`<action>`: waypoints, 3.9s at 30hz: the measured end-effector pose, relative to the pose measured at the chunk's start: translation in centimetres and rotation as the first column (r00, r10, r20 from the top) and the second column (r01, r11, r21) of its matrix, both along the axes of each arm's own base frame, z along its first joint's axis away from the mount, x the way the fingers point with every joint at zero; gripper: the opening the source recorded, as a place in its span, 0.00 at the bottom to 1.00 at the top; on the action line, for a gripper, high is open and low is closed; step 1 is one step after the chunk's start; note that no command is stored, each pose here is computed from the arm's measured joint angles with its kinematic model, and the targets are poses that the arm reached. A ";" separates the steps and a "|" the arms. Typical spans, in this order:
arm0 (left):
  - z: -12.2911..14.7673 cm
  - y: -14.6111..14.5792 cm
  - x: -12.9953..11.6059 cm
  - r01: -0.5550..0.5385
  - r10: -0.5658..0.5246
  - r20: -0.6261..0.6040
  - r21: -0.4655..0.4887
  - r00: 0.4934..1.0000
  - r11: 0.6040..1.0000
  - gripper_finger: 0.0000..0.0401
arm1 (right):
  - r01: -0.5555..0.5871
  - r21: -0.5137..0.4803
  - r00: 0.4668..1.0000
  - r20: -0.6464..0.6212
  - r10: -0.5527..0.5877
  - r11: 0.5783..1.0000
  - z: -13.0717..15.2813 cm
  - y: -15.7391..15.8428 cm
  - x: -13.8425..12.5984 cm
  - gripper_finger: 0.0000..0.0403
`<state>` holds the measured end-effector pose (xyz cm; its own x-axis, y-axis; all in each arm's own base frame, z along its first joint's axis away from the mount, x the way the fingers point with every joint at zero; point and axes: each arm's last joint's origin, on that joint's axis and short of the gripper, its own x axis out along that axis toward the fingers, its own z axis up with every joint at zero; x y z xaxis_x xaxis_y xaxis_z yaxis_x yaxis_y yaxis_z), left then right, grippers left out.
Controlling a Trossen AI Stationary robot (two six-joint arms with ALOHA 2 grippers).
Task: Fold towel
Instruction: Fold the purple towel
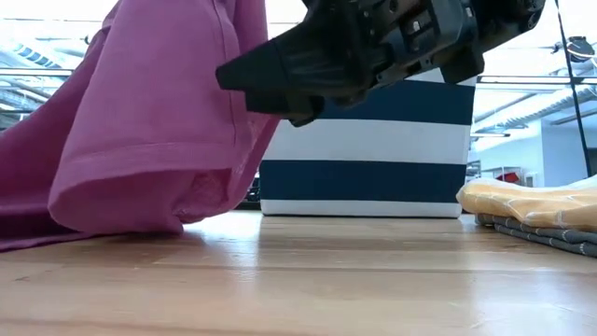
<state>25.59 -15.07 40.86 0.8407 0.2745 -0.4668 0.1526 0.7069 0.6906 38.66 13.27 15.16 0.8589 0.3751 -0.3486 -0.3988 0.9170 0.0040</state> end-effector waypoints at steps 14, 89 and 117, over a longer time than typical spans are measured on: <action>0.0 0.0 0.0 0.000 0.000 -0.001 0.001 1.000 1.000 0.00 | -0.006 -0.018 0.998 -0.059 0.005 1.000 -0.5 0.0 -0.2 0.18; -25.8 4.6 -1.8 -0.459 0.494 -0.117 -0.592 0.862 0.663 0.25 | 0.188 -0.137 0.800 -0.554 -0.232 0.973 8.0 1.3 -11.9 0.00; -29.0 4.8 -4.5 -0.371 0.636 -0.140 -0.895 0.759 0.246 0.25 | 0.188 -0.175 0.803 -0.540 -0.254 0.966 8.0 1.2 -11.9 0.00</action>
<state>21.13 -10.32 11.86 0.7860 0.2607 -0.5606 -0.5159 0.7761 -0.3625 26.72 14.43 23.11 0.5627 0.1305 -0.8163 -0.1453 0.9877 0.0577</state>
